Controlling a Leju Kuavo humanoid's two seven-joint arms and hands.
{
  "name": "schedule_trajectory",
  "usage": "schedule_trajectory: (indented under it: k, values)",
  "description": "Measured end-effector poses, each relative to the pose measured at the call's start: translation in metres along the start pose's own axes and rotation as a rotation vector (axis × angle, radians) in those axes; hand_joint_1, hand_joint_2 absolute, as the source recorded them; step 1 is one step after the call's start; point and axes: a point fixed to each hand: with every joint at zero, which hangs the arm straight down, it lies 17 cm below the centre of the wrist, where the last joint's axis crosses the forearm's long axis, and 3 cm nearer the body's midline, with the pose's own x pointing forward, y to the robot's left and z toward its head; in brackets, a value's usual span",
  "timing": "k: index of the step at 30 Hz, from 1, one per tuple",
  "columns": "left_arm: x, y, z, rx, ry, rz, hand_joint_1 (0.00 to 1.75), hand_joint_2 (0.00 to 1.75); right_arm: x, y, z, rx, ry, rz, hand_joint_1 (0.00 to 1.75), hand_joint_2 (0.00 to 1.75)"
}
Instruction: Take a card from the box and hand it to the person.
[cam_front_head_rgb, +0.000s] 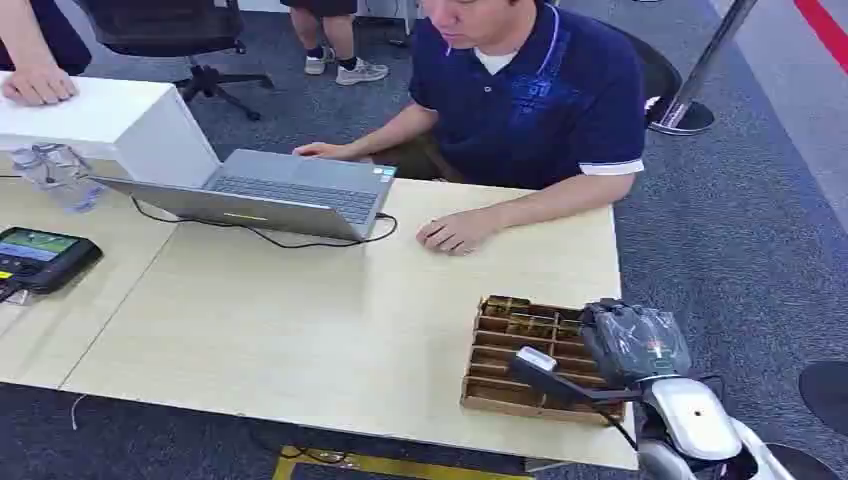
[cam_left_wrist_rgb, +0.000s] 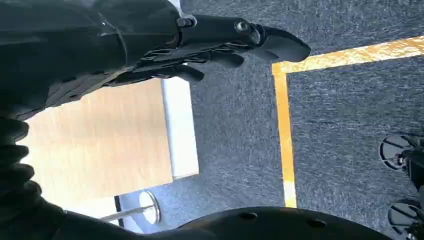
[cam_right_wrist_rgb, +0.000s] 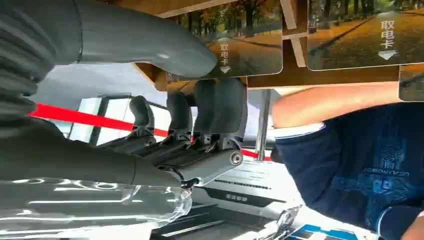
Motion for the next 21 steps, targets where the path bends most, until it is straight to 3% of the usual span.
schedule_trajectory:
  k: [9,11,13,17,21]
  values:
    - [0.0001,0.0000,0.0000,0.000,0.000,-0.001,0.00,1.75,-0.0002,0.0001,-0.0002,0.001,0.000,-0.001,1.17,1.75]
    - [0.0001,-0.0001,0.0000,0.000,-0.001,-0.003,0.00,1.75,-0.0003,0.0007,-0.0002,0.002,0.001,-0.004,1.08,1.75]
    - [0.0001,-0.0003,0.0000,-0.002,-0.001,-0.003,0.00,1.75,-0.0006,0.0009,-0.0003,0.003,0.001,-0.006,1.12,1.75]
    - [0.0001,-0.0003,0.0000,-0.002,-0.001,-0.003,0.00,1.75,-0.0008,0.0020,-0.0002,0.006,0.002,-0.006,0.93,1.75]
    - [0.0001,-0.0003,0.0000,-0.002,-0.001,-0.003,0.00,1.75,-0.0008,0.0025,0.0000,0.007,0.002,-0.007,0.91,1.75]
